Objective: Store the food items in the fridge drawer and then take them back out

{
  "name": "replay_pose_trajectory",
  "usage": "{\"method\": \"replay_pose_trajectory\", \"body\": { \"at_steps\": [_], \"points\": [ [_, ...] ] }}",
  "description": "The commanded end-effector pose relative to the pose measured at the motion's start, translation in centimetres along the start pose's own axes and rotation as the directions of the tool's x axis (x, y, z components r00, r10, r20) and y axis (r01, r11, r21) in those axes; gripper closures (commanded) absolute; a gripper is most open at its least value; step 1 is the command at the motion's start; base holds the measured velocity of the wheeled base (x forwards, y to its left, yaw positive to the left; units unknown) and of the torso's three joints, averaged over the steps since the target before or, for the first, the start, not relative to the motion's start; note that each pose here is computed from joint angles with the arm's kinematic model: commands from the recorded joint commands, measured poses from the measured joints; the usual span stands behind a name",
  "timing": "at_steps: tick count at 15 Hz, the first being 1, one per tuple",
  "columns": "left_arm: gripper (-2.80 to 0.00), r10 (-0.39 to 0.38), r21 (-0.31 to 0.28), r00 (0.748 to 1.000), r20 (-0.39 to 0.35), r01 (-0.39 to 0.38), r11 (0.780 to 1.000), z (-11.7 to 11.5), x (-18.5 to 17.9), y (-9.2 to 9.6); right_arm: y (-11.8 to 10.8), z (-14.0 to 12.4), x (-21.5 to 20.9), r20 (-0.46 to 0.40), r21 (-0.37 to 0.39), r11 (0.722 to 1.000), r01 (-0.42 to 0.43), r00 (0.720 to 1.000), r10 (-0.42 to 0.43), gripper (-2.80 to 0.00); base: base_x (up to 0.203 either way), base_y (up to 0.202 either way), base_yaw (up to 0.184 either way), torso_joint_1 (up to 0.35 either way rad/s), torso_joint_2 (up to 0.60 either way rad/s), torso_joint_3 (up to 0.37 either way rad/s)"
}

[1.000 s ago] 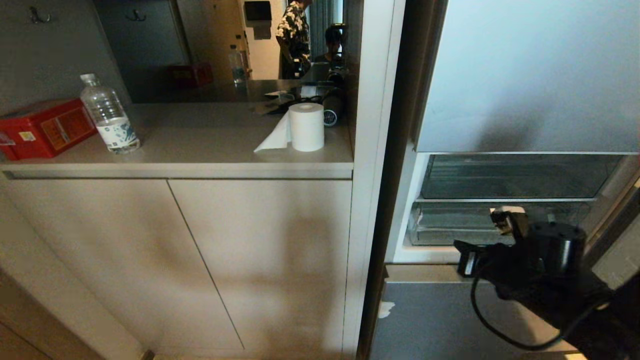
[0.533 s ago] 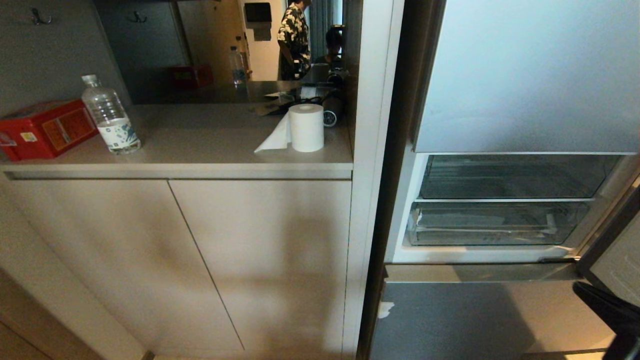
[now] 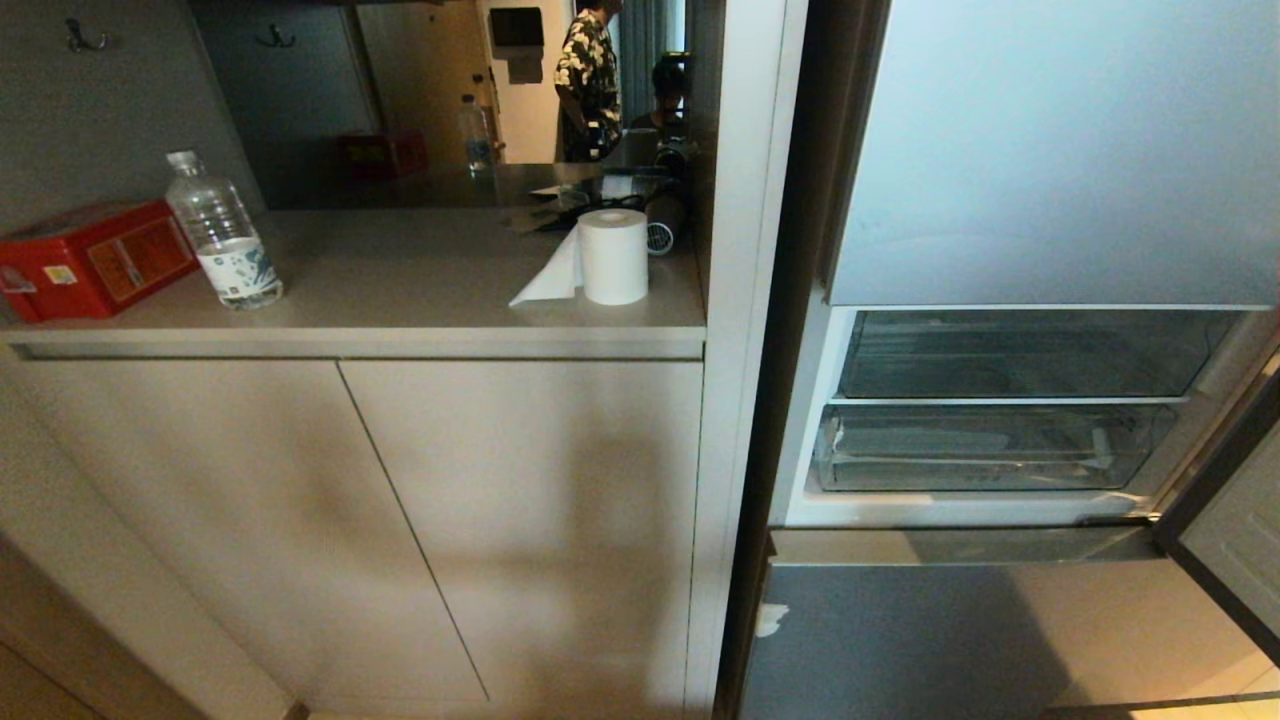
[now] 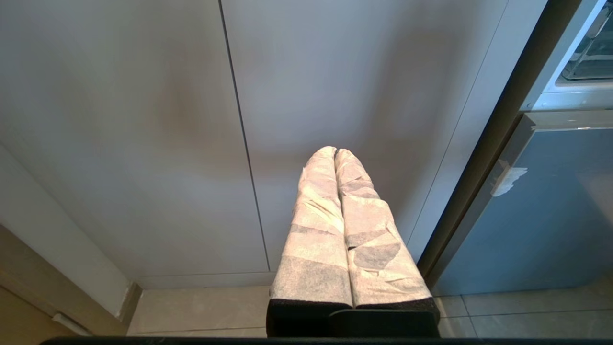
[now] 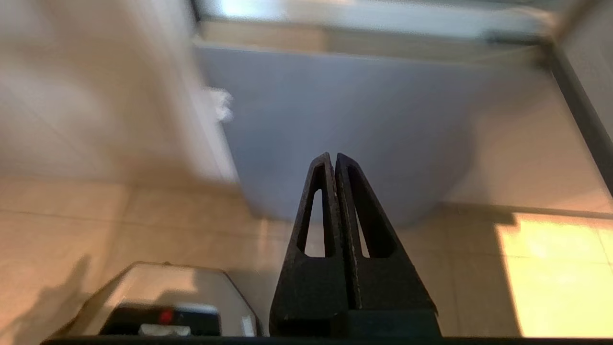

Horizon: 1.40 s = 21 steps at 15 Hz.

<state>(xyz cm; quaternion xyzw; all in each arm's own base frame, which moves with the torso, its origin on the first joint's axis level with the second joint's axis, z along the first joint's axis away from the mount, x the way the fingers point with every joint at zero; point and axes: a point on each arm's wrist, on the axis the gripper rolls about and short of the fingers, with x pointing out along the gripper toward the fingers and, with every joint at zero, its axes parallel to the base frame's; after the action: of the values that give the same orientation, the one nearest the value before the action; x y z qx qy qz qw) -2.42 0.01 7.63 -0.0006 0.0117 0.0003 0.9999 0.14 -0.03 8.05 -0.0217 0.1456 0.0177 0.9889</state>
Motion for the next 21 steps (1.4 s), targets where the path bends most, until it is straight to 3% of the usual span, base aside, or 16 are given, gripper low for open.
{"method": "replay_pose_trajectory", "body": {
  "at_steps": [1,5,6,8,21],
  "points": [
    [0.00,0.001,0.000,1.000,0.002,-0.001,1.000,0.0,0.0,0.0,0.1,-0.5,-0.7,0.066,0.003,0.998,0.057,0.996,-0.057,0.00,0.000,0.000,0.000,0.000,0.00,0.000],
    [0.00,0.001,0.000,1.000,0.005,-0.001,1.000,0.0,0.0,0.0,0.2,-1.2,-2.1,0.270,-0.050,0.998,0.049,0.962,-0.034,0.00,0.000,0.000,0.000,0.000,0.00,0.000],
    [0.00,0.001,0.000,1.000,0.003,-0.001,1.000,0.0,0.0,0.0,0.2,-1.3,-2.1,0.281,-0.047,0.998,0.047,0.959,-0.032,0.00,0.000,0.000,0.000,0.000,0.00,0.000],
    [0.00,0.001,0.000,1.000,0.003,-0.001,1.000,0.0,0.0,0.0,0.1,-1.2,-2.1,0.280,-0.011,0.999,0.052,0.959,-0.047,0.00,0.000,0.000,0.000,0.000,0.00,0.000],
    [0.00,0.001,0.000,1.000,0.003,-0.001,1.000,0.0,0.0,0.0,0.1,-1.2,-2.1,0.280,-0.011,0.999,0.051,0.959,-0.046,0.00,0.000,0.000,0.000,-0.149,0.31,0.157]
  ]
}}
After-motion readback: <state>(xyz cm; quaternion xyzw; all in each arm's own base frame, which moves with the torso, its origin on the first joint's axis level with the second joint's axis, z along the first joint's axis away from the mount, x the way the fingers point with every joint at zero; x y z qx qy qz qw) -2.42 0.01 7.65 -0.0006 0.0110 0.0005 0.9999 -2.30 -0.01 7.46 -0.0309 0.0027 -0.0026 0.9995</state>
